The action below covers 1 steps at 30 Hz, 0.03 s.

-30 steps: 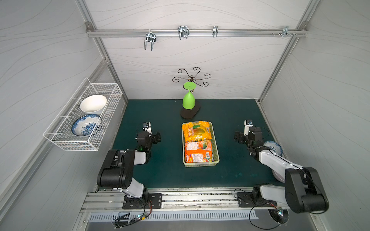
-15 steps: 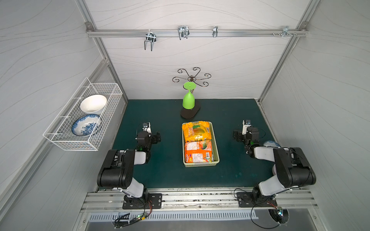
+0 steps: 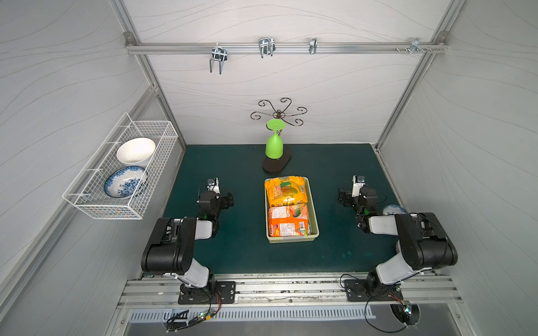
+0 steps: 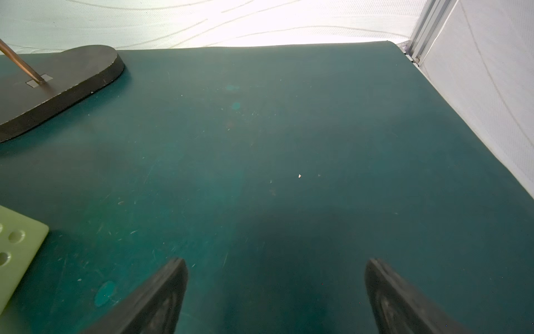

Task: Put the candies in the basket
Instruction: Reset both arms

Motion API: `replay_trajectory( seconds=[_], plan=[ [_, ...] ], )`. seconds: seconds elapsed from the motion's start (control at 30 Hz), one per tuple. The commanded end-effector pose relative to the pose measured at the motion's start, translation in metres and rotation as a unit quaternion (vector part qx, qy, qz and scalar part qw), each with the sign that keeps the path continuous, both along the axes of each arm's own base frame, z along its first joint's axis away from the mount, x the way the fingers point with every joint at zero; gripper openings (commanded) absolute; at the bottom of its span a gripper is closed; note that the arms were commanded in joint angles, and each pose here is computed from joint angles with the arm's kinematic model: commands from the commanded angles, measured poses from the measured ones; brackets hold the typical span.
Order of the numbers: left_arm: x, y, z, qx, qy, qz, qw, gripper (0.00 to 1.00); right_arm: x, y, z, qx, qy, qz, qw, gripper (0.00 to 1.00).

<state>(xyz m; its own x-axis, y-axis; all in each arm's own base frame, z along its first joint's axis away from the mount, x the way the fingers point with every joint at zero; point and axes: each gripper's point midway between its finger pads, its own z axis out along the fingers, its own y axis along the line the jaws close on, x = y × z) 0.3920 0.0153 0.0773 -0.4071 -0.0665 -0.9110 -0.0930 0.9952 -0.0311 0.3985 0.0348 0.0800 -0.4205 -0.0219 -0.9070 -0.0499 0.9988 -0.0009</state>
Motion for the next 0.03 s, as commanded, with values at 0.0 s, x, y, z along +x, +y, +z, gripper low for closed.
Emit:
replay_trajectory(
  seconds=[0.0],
  plan=[
    [0.0095, 0.0033, 0.0139, 0.000, -0.024, 0.007, 1.000, 0.98, 0.0013, -0.0015, 0.0132, 0.001, -0.011, -0.001, 1.000, 0.99]
  ],
)
